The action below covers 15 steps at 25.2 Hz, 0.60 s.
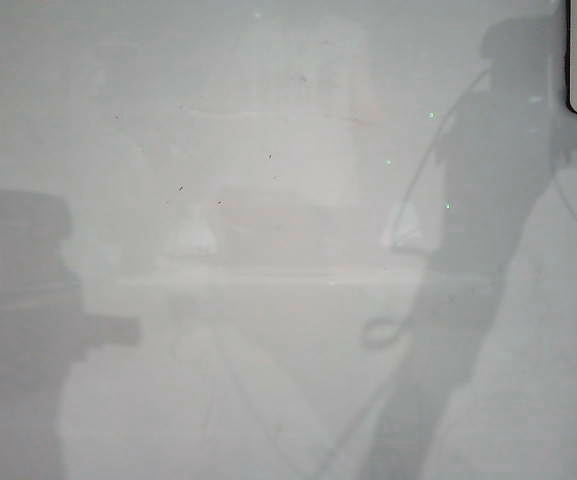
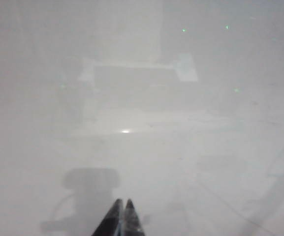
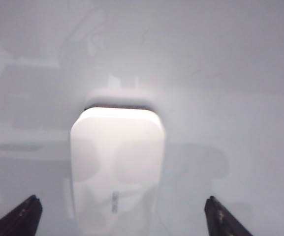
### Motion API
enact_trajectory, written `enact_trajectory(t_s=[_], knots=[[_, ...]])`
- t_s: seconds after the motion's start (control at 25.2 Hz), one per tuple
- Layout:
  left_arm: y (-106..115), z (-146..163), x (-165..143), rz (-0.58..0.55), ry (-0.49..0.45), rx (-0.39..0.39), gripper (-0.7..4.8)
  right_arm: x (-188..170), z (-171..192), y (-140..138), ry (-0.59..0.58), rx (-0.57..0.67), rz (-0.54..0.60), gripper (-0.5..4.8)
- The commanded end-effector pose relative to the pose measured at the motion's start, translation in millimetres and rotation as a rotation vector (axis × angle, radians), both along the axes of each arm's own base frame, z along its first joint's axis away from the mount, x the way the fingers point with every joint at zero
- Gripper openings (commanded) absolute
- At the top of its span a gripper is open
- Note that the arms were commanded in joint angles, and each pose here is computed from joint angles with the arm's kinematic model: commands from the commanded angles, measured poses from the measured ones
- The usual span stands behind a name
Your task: Grab the whiteboard eraser that is attached to the surface of the whiteboard and use it to clean the writing on the whiteboard.
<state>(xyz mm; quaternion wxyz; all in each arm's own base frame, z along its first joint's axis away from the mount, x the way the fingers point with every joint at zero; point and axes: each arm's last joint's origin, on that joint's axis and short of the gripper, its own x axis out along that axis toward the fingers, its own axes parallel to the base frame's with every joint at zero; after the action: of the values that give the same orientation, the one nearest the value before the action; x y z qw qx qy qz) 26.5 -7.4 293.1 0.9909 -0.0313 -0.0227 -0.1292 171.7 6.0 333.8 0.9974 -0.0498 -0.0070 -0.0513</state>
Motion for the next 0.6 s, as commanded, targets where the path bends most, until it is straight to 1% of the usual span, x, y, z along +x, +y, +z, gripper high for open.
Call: enact_trajectory(t_s=[0.04,0.08,0.12,0.2,0.24,0.28,0.36,0.52,0.6], knots=[[2.8,2.2,1.8,0.105,-0.049,0.069,-0.05,-35.9,3.8,-1.0,0.03,0.011,0.008,4.05],[3.3,1.1,3.2,0.12,-0.053,0.08,-0.05,-45.7,3.7,-1.2,0.037,0.023,0.012,3.29],[3.8,-0.5,4.6,0.139,-0.052,0.089,-0.06,-57.8,3.4,-1.7,0.041,0.029,0.025,2.18],[4.4,-4.6,7.5,0.159,-0.038,0.097,-0.06,-80.0,3.5,-2.5,0.028,0.03,0.058,0.48],[4.4,-7.5,9.3,0.157,-0.027,0.098,-0.06,-89.3,3.3,-2.9,0.016,0.03,0.07,0.12],[4.4,-10.0,11.0,0.157,-0.019,0.099,-0.06,-97.9,3.2,-3.5,0.003,0.031,0.071,-0.09],[4.5,-17.3,16.0,0.158,-0.003,0.116,-0.06,-115.6,1.6,-4.8,-0.021,0.037,0.072,-0.08],[4.4,-31.5,28.0,0.155,-0.016,0.121,-0.05,-140.8,-7.2,-6.7,-0.033,0.135,0.077,-0.08],[4.5,-43.5,36.9,0.155,-0.023,0.12,-0.06,-148.6,-19.1,-7.2,-0.06,0.163,0.084,-0.08]])
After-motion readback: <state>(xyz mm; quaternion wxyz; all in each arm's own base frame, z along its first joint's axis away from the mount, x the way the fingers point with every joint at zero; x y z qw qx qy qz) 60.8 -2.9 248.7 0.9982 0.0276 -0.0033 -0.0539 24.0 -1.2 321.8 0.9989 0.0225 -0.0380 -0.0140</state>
